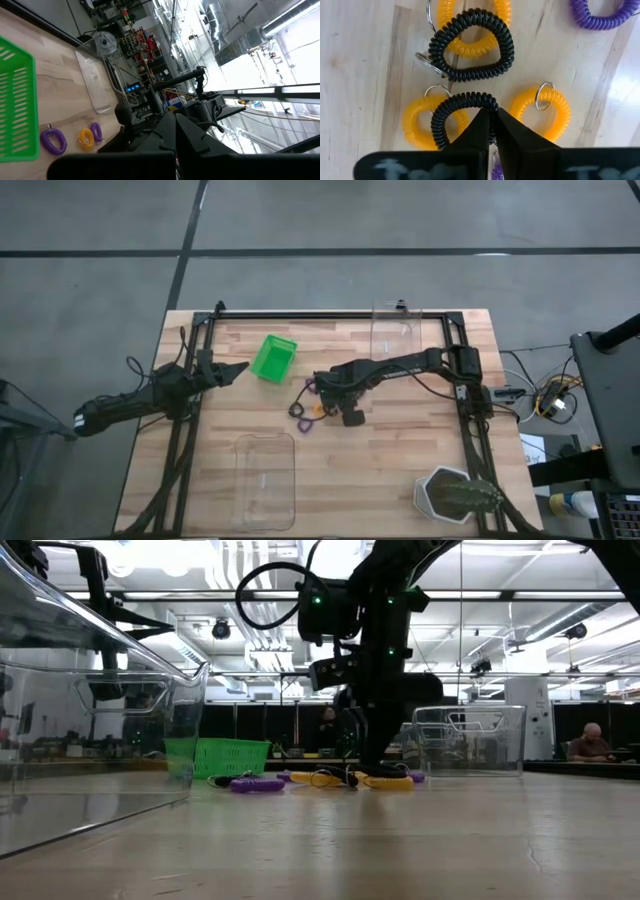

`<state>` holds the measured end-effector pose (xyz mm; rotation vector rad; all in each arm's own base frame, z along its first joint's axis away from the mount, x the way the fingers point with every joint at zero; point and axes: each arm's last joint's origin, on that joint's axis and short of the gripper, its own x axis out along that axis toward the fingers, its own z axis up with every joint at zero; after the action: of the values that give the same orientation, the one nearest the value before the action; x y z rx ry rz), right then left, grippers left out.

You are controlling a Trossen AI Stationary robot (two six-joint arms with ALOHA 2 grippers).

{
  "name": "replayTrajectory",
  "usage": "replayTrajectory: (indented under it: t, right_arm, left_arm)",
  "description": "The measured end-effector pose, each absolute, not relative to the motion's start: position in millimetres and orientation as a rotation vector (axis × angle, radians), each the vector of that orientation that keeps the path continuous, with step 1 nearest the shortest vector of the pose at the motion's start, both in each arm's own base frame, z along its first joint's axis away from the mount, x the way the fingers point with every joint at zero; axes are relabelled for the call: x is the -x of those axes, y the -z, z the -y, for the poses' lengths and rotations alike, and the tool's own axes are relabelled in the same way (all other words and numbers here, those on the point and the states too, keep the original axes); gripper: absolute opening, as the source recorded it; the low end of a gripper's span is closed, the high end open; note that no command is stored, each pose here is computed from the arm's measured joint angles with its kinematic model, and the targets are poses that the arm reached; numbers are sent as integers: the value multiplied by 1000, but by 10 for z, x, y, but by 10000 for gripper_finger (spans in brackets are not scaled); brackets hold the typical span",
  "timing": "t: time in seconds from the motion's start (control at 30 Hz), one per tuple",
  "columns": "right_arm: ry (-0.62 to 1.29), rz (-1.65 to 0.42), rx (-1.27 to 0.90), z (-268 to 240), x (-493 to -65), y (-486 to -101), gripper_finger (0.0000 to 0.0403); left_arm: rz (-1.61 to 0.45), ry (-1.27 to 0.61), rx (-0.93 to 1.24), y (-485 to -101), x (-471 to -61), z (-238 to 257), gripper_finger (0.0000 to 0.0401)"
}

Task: Sort spring keychains
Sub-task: Put the right black spring keychain into the top transparent bin

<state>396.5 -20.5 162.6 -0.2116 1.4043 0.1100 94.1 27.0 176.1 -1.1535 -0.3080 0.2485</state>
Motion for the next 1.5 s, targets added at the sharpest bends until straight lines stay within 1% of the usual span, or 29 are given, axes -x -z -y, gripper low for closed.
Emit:
replayTrajectory:
  t: [0.5, 0.8, 1.17, 1.33, 1.5]
  right_arm:
    - [-101, -1366, 217, 212, -4087, -2083, 13]
    - [-73, -1310, 221, 282, -4162, -2519, 13]
    - [-29, -1168, 214, 377, -4217, -3101, 13]
    - [-21, -1152, 211, 404, -4205, -3204, 13]
    - [1, -1205, 177, 488, -4135, -3238, 13]
  left_arm:
    - [305, -251, 1152, -1758, -942, -271, 0]
    - [306, -250, 1152, -1759, -942, -270, 0]
    - [309, -249, 1152, -1762, -941, -271, 0]
    - [308, -249, 1152, -1761, -941, -271, 0]
    - [308, -249, 1152, -1761, -941, -271, 0]
